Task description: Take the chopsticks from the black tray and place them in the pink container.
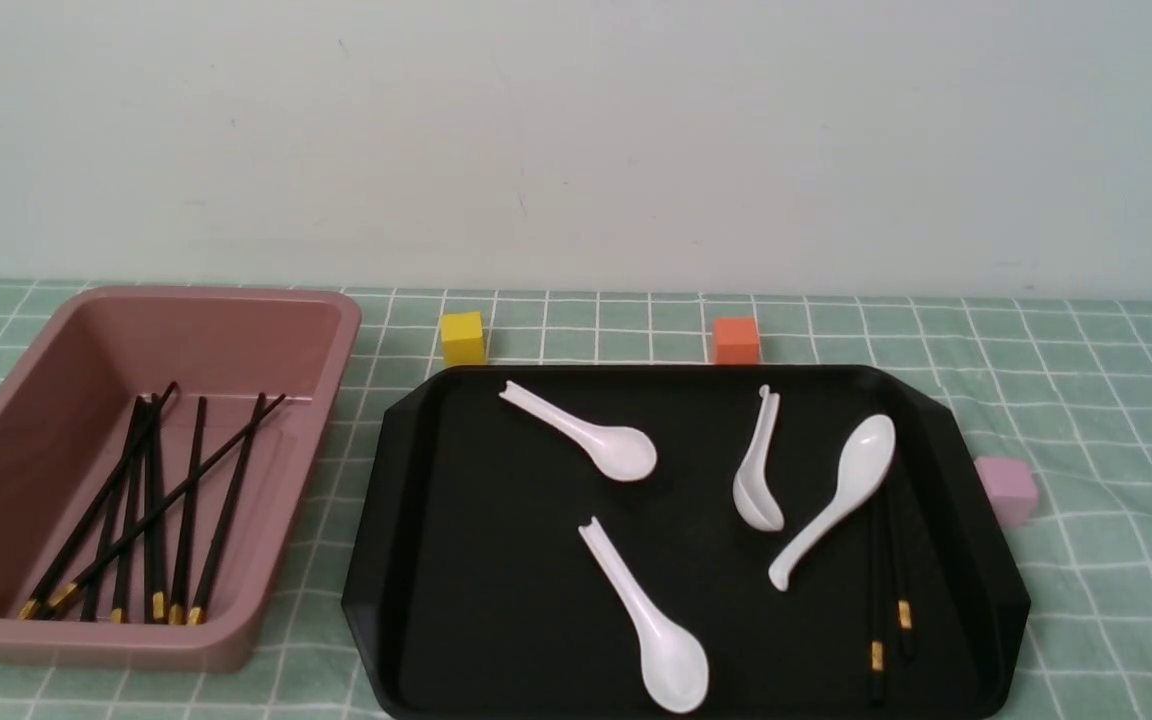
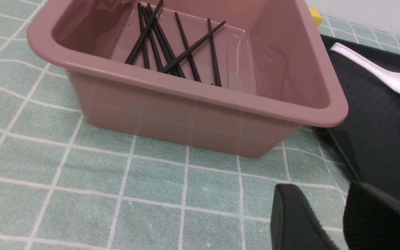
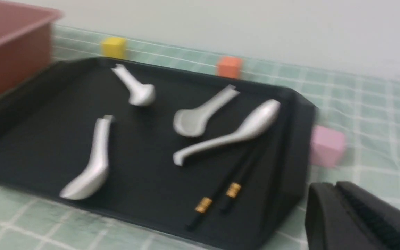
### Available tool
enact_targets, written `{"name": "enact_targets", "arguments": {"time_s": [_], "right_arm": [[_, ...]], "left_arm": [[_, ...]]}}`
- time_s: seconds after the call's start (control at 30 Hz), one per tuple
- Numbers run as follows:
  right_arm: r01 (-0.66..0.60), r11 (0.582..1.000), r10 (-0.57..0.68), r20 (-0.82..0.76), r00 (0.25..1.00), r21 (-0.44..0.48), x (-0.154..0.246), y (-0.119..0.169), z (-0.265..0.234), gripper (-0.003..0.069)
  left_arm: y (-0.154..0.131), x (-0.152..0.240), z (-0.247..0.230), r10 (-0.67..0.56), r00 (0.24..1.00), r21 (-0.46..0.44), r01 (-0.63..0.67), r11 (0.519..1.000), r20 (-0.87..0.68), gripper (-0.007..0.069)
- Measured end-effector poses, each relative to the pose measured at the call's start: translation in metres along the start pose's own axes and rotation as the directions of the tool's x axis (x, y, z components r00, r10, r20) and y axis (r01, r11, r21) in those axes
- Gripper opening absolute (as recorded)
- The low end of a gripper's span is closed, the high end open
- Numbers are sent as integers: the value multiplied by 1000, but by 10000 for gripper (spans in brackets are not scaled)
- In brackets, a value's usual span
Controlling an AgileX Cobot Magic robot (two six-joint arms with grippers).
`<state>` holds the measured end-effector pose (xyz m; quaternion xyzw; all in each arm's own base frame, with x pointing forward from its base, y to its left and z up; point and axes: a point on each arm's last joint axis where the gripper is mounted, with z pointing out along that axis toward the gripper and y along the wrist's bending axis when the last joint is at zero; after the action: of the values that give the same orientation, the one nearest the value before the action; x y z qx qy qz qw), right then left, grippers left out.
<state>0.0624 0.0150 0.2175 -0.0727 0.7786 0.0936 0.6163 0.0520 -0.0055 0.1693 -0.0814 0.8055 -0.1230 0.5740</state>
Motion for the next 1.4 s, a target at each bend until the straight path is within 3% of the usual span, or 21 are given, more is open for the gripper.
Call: {"name": "enact_targets", "arguments": {"time_s": [0.17, 0.37, 1.4], "right_arm": [[-40, 990, 37, 20, 999, 134, 18, -9, -3, 62], [-58, 977, 60, -5, 998, 207, 40, -14, 0, 71], [-59, 975, 69, -37, 997, 216, 44, -14, -3, 113]], "left_arm": [[0, 0, 0, 0, 1000, 0, 0, 1000, 0, 238], [0, 0, 0, 0, 1000, 0, 0, 1000, 0, 238], [0, 0, 0, 0, 1000, 0, 0, 1000, 0, 238]]}}
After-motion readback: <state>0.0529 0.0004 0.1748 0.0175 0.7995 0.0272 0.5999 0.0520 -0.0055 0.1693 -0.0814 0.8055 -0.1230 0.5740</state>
